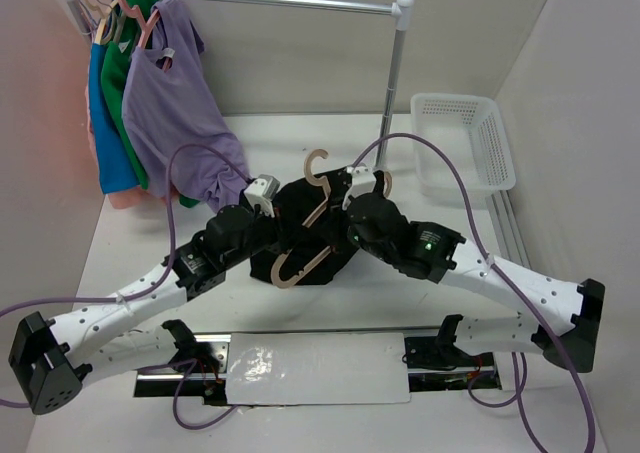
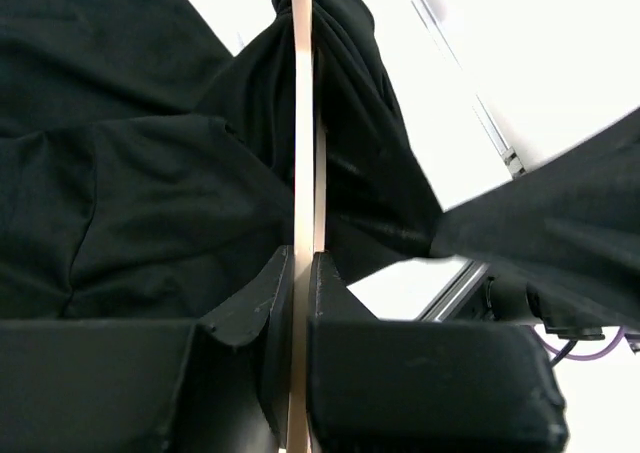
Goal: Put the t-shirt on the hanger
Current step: Place tshirt on hanger
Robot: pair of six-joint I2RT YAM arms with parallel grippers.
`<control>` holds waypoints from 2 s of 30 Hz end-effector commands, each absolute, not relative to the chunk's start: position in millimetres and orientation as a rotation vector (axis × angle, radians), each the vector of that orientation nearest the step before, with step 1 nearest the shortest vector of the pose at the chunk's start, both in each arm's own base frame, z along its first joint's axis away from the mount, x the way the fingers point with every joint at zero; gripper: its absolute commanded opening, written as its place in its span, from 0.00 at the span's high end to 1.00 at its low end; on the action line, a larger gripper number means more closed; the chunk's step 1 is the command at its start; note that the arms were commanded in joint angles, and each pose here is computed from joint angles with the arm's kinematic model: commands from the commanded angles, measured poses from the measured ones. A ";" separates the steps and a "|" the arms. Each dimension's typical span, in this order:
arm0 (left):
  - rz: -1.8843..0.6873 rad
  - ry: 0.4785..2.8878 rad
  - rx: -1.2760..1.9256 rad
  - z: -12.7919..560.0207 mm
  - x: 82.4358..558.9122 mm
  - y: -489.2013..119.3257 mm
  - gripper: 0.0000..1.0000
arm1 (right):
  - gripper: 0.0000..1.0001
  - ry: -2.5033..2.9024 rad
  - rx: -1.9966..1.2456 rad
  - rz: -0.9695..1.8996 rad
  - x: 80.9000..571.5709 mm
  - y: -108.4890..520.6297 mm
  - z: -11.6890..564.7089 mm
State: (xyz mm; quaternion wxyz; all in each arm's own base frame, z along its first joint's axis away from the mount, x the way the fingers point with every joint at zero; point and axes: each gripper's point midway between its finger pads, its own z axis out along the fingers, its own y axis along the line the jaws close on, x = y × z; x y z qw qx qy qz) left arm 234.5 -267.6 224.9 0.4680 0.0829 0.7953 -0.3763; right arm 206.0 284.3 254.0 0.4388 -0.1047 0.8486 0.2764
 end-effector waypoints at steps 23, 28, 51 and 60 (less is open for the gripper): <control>-0.799 1.383 0.282 321.5 225.5 -216.7 1.00 | 0.31 1.829 0.243 0.951 259.0 263.1 383.8; -0.808 1.373 0.287 322.9 219.6 -212.9 1.00 | 0.31 1.830 0.257 1.053 271.5 278.0 378.8; -0.824 1.361 0.339 323.8 211.5 -215.1 1.00 | 0.33 1.816 0.322 1.361 324.6 279.8 352.1; -0.814 1.373 0.374 317.5 212.6 -219.8 1.00 | 0.43 1.841 0.374 1.355 335.1 283.6 339.4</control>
